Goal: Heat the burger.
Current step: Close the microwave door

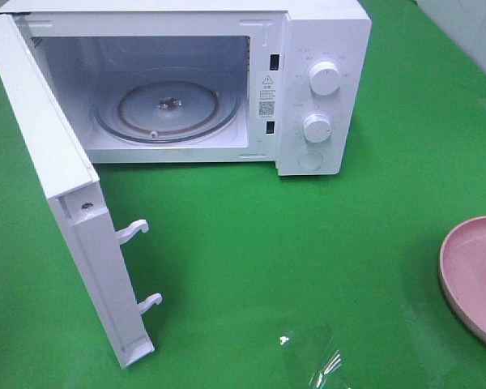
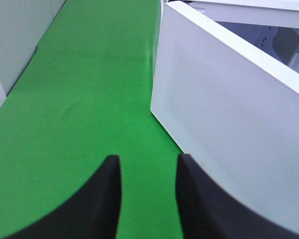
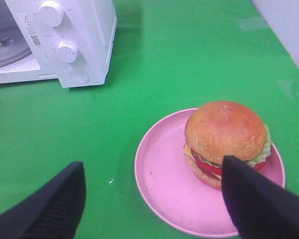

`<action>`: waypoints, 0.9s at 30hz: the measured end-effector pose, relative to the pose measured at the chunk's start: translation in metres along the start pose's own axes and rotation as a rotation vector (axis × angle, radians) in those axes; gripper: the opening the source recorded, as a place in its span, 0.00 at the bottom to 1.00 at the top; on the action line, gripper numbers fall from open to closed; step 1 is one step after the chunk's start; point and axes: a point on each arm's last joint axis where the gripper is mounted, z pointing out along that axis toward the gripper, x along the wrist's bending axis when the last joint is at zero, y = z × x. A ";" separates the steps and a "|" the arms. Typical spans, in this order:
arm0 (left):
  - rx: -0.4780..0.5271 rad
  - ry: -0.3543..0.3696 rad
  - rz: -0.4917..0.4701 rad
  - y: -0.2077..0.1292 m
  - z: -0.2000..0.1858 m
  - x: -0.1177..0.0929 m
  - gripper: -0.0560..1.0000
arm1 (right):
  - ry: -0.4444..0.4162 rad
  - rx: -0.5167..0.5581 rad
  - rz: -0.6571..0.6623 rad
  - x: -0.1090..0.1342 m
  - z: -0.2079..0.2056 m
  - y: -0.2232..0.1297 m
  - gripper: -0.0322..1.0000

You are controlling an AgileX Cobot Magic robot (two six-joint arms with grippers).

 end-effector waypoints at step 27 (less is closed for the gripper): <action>-0.310 0.039 -0.005 -0.020 0.119 0.010 0.05 | 0.000 0.000 0.000 0.000 0.000 0.000 0.74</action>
